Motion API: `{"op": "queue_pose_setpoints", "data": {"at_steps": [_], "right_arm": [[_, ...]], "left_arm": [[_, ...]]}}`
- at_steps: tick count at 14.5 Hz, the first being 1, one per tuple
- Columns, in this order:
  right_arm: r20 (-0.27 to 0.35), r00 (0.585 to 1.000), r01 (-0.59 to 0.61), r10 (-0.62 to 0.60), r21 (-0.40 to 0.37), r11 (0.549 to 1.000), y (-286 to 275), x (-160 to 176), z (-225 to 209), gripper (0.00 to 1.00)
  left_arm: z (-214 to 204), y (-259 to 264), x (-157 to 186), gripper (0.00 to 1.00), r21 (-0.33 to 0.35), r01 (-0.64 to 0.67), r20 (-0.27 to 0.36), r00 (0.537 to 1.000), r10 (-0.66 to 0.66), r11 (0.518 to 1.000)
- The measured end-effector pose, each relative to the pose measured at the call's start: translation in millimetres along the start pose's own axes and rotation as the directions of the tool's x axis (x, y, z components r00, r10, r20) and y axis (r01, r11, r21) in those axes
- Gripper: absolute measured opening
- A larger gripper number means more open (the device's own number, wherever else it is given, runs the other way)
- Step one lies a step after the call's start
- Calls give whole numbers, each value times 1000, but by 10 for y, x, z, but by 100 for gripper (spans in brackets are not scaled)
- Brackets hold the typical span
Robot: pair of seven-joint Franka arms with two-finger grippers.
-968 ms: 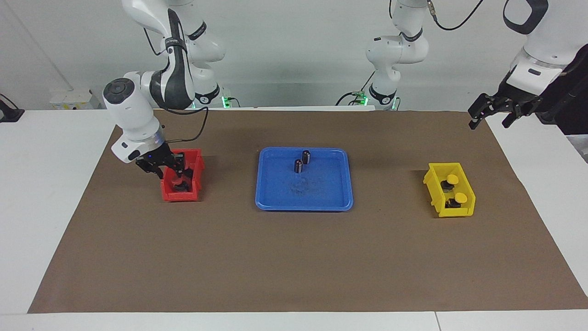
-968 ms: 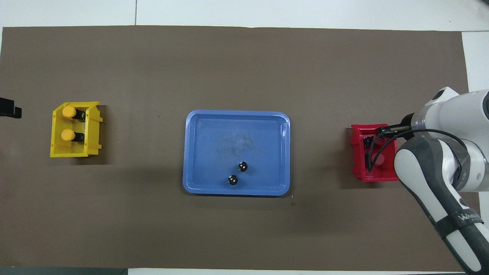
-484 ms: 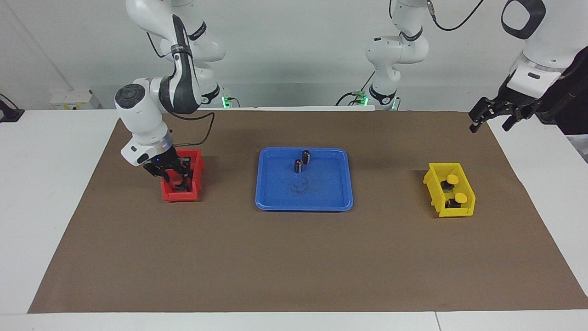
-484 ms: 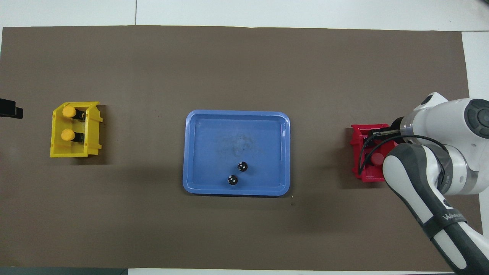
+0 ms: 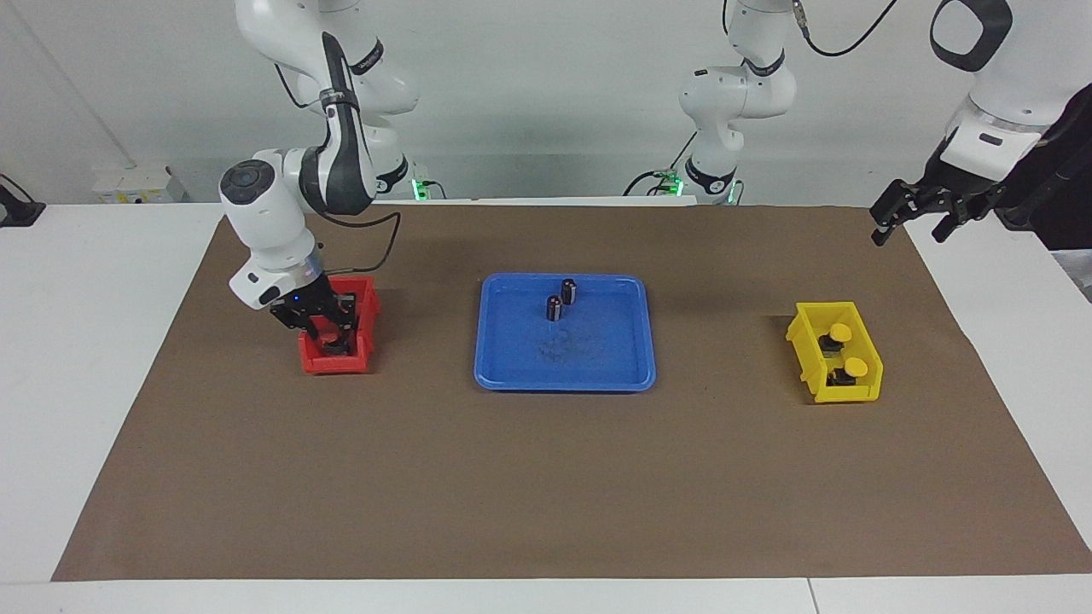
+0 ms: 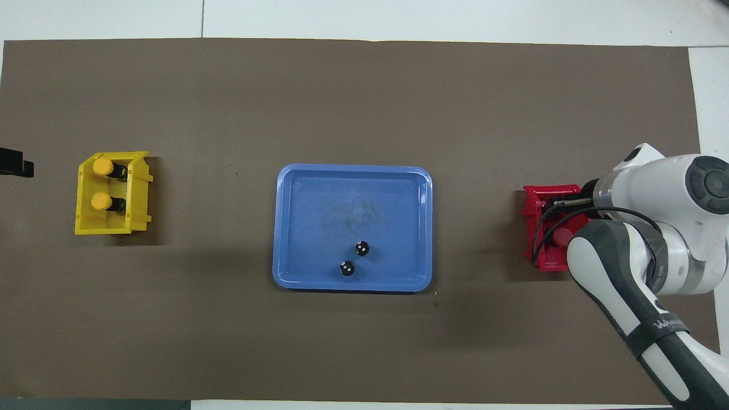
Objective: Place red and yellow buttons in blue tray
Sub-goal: 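Grasp the red button with the right gripper and lift it, then carry the red button over the tray while the left gripper reaches yellow holder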
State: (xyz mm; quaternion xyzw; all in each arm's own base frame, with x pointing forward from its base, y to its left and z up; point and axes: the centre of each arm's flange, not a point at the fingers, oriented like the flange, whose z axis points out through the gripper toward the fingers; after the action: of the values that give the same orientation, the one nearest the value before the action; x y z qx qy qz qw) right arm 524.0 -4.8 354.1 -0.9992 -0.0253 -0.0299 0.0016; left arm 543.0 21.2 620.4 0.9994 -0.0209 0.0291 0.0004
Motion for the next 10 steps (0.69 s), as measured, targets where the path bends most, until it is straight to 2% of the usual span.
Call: {"op": "queue_pose_setpoints", "data": {"at_steps": [4, 6, 7, 8, 9, 10], "right_arm": [[0, 1000, -3, 3, 0, 1000, 15, -32, 47, 56], [1, 1000, -5, 5, 0, 1000, 22, -61, 87, 52], [3, 1000, -5, 5, -1, 1000, 25, -67, 93, 43], [3, 1000, -6, 6, -1, 1000, 28, -67, 92, 41], [5, 1000, -6, 6, -1, 1000, 28, -63, 82, 41], [14, 1000, -4, 4, 0, 1000, 23, -43, 45, 41]], "left_arm": [[3, 5, 0, 100, 0, -1, 0, 1000, 1, 1000], [1, -11, 12, 98, 1, 2, -11, 1000, -2, 1000], [28, -41, 30, 93, 3, 7, -26, 1000, -7, 1000], [116, -98, 61, 87, 5, 17, -41, 999, -17, 1000], [288, -174, 114, 86, 8, 30, -51, 998, -30, 1000], [502, -234, 191, 78, 12, 40, -52, 998, -39, 999]]}}
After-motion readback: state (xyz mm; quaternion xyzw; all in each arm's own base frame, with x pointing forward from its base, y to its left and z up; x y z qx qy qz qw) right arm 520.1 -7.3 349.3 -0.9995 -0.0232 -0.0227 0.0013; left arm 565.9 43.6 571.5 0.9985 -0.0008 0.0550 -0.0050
